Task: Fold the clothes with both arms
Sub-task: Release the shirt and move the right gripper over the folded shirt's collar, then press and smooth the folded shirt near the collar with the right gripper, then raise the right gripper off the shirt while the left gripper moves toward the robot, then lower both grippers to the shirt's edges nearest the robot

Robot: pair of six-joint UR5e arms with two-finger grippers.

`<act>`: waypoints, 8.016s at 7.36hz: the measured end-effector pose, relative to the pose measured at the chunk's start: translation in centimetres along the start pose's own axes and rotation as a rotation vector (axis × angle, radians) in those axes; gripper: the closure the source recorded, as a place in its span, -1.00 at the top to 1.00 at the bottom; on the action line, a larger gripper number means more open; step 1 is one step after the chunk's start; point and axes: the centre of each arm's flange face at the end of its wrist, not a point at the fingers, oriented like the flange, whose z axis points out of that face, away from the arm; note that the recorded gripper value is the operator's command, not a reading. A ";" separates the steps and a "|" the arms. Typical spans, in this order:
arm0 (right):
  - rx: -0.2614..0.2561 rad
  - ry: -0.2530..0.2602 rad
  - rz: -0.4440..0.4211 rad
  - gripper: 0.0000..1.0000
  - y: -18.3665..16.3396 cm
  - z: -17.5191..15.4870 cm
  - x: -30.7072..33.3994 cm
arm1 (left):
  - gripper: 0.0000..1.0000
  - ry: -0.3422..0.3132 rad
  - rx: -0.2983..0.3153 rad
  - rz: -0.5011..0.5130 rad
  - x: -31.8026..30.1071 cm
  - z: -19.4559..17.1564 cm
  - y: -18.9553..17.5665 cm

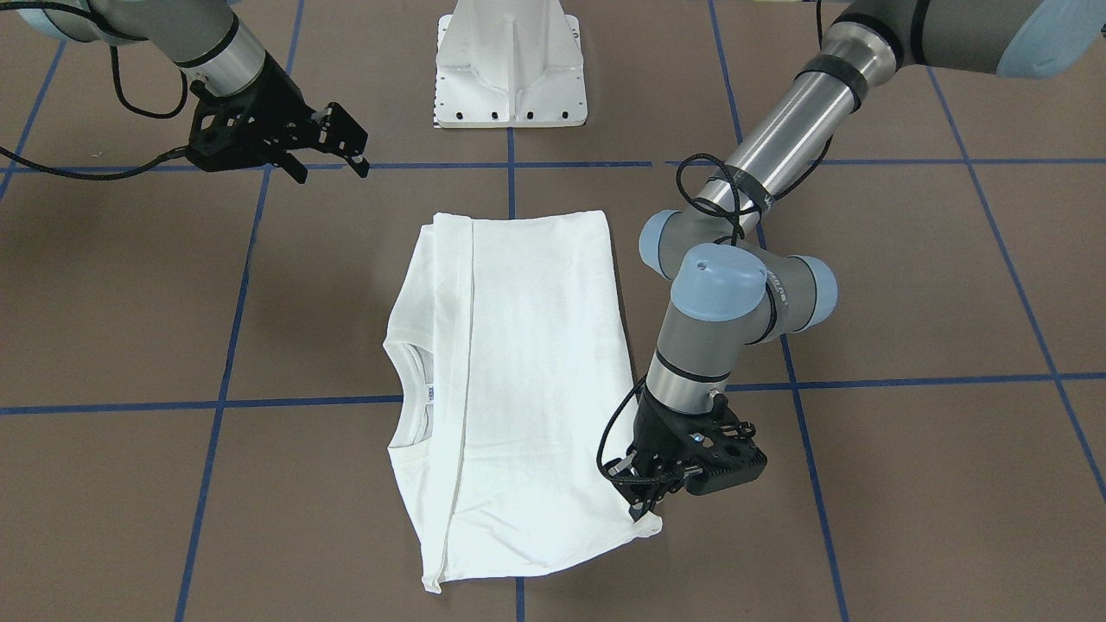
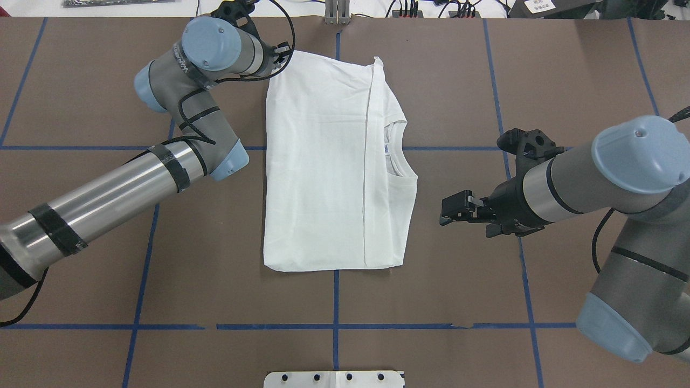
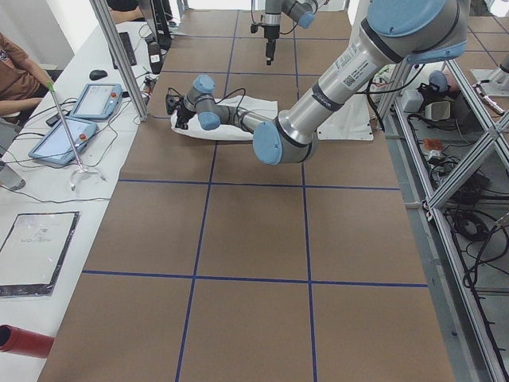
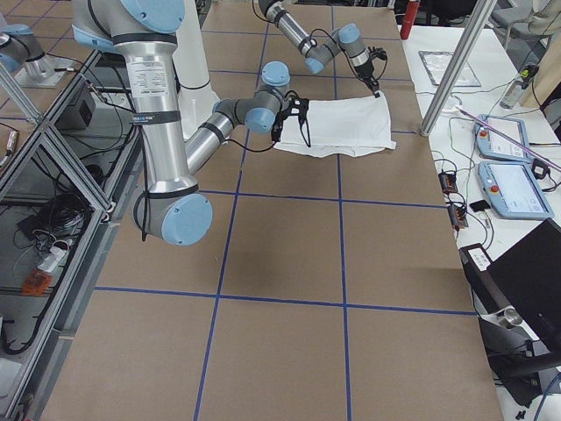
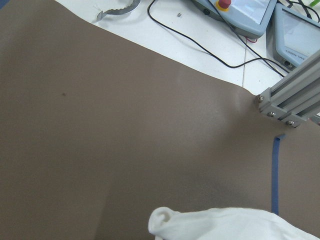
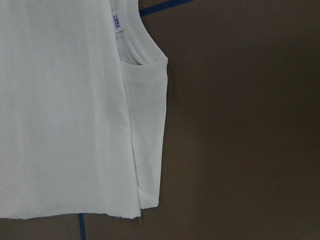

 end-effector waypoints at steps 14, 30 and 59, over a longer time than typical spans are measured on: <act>0.177 0.263 -0.397 1.00 0.5 14.0 -12.6 | 1.00 -0.016 -0.275 0.140 -11.3 -18.3 0.7; 0.156 0.429 -0.475 1.00 -0.1 17.6 -6.4 | 1.00 -0.019 -0.336 0.127 -11.0 -17.0 5.1; 0.069 0.228 -0.400 1.00 -5.2 7.0 -8.1 | 1.00 -0.052 -0.492 -0.101 -6.5 -17.0 20.2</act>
